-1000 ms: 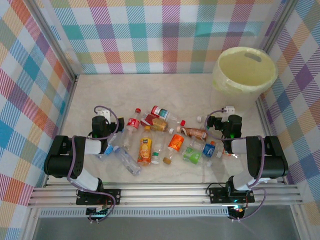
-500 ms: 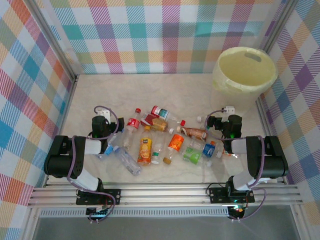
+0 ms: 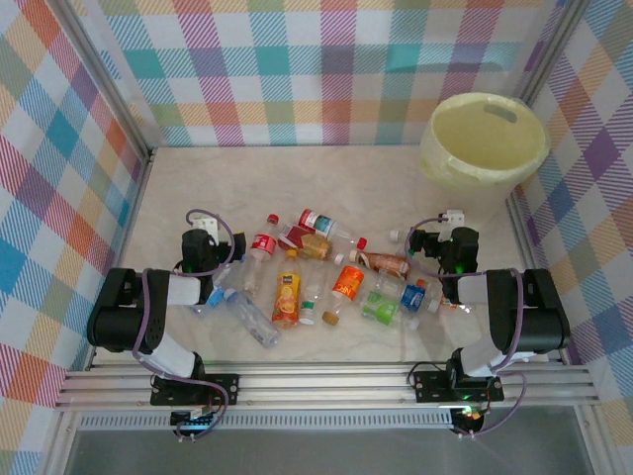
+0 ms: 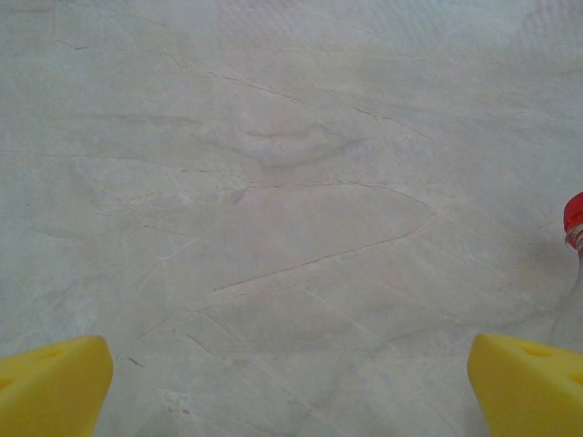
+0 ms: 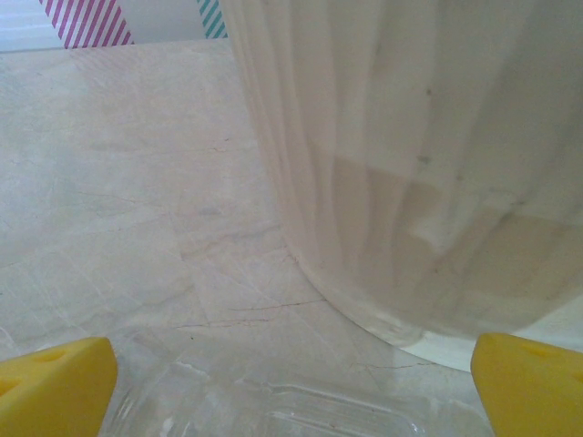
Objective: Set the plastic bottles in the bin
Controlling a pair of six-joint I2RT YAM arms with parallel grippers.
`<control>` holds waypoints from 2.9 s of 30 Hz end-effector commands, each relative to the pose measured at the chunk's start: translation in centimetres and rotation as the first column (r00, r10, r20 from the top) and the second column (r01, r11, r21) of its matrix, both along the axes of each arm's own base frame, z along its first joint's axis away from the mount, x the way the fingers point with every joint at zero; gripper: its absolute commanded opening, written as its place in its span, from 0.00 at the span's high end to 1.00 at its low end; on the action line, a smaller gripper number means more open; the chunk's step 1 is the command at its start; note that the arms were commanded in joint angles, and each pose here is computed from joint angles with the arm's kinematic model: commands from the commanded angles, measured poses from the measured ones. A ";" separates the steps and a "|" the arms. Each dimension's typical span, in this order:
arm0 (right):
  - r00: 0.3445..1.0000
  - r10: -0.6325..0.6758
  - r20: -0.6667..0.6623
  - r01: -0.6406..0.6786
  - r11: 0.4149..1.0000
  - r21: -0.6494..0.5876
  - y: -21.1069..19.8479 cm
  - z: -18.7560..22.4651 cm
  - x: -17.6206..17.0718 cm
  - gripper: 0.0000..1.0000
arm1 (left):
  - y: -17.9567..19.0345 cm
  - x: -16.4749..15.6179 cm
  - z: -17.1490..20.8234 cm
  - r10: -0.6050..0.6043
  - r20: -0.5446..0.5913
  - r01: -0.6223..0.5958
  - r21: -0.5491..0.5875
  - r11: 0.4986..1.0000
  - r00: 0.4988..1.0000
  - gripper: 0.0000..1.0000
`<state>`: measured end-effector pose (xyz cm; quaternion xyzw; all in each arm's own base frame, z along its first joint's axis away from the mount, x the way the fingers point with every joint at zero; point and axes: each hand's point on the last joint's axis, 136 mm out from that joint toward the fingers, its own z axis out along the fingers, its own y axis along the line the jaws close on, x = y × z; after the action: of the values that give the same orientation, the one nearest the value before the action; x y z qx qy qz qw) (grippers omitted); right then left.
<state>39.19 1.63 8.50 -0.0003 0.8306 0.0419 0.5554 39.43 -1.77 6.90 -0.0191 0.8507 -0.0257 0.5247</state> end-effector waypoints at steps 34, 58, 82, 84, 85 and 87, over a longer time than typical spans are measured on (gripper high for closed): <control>0.988 0.043 -0.151 -0.018 0.986 0.163 4.3 10.3 -6.2 0.00 | -11.0 -0.8 20.2 -0.273 0.066 0.281 -0.278 0.919 0.960 0.00; 0.670 0.626 -0.399 -0.577 0.777 0.251 21.1 11.2 -7.0 0.09 | -18.8 -3.4 24.8 -0.743 0.053 0.717 -0.316 0.622 0.668 0.00; 0.685 0.174 -0.708 -0.021 0.975 0.220 19.7 4.1 -14.1 0.31 | -18.9 -5.7 24.5 -0.708 0.053 0.704 -0.177 0.688 0.704 0.00; 0.684 0.141 -0.716 0.024 0.976 0.215 19.5 3.7 -14.5 0.31 | -19.3 -6.2 24.4 -0.732 0.050 0.728 -0.171 0.664 0.680 0.00; 0.683 0.131 -0.718 0.039 0.976 0.215 19.4 3.6 -14.5 0.31 | -19.5 -6.4 24.3 -0.742 0.049 0.738 -0.172 0.653 0.668 0.00; 0.679 0.122 -0.724 0.067 0.972 0.227 19.5 3.2 -14.6 0.31 | -20.1 -7.0 24.5 -0.777 0.057 0.771 -0.186 0.608 0.627 0.00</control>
<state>24.80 21.83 11.98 0.0014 0.9736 0.1480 0.1739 33.63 -20.86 31.56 0.2650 0.7889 -0.3123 0.4581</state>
